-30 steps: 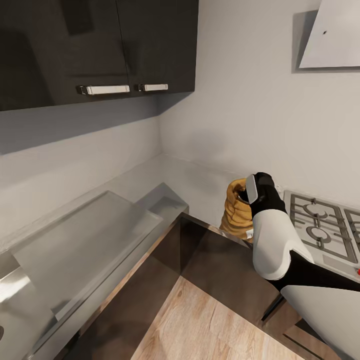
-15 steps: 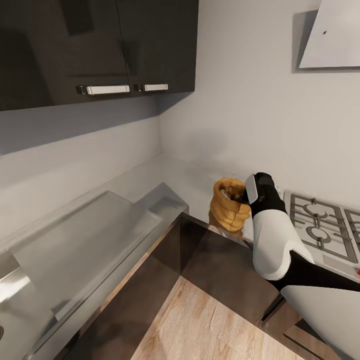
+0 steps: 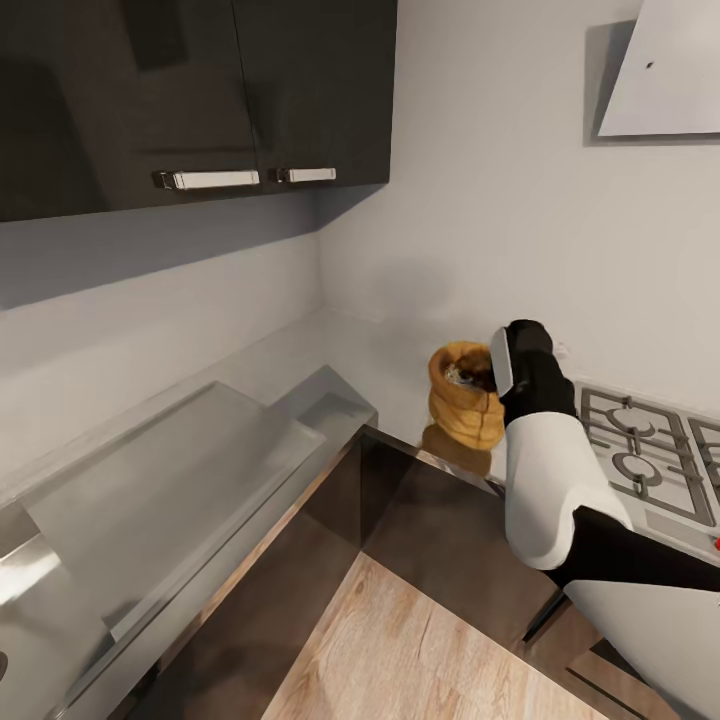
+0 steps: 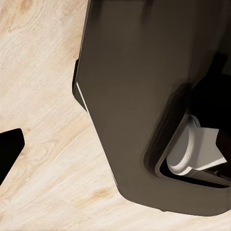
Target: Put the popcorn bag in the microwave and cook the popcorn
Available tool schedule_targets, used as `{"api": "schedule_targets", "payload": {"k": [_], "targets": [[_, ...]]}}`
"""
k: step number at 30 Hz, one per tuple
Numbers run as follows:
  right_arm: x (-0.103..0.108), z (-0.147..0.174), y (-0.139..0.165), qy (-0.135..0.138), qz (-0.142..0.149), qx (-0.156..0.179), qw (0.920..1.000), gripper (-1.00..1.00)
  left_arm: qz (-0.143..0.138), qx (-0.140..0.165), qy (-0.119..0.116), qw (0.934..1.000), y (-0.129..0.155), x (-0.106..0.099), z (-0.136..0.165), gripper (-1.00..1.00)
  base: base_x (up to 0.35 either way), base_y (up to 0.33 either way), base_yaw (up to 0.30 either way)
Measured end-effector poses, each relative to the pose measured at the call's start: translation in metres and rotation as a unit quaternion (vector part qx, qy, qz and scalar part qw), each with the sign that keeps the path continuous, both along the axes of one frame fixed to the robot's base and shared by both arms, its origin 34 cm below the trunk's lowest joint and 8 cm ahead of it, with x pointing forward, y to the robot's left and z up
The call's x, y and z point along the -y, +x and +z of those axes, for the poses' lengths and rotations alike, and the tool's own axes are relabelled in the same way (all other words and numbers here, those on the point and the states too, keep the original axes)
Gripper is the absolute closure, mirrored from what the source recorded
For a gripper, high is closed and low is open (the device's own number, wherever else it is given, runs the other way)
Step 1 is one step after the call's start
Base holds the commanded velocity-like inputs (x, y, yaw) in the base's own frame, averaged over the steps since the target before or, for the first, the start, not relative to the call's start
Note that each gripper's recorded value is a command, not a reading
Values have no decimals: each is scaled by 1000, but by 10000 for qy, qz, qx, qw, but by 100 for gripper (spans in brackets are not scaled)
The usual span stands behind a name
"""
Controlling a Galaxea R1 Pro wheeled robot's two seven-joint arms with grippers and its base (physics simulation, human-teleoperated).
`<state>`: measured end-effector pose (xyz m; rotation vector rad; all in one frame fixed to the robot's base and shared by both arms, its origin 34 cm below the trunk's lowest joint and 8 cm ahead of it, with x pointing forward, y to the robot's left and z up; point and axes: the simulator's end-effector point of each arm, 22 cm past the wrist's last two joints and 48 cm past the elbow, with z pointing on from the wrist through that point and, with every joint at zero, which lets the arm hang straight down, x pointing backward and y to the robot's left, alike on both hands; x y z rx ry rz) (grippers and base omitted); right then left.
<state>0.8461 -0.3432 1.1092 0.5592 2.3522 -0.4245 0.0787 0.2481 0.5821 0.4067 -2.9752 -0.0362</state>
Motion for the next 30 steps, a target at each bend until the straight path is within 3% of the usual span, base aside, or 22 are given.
{"api": "schedule_targets", "payload": {"k": [13,23,26,30], "targets": [[3,10,1,13,-43,142,9999,100,-8,-4,-12,10000,0,1,0,-100,-15,0,0],[3,11,3,25,-41,173,9998,100,-8,-27,3,10000,-2,2,0,-100,-325,0,0],[7,31,6,93,-56,482,9988,100,-11,-28,3,10000,-2,2,0,-100,-346,0,0],[-2,40,14,302,132,713,9969,100,-11,-28,3,10000,-2,2,0,-100,-347,0,0]]}}
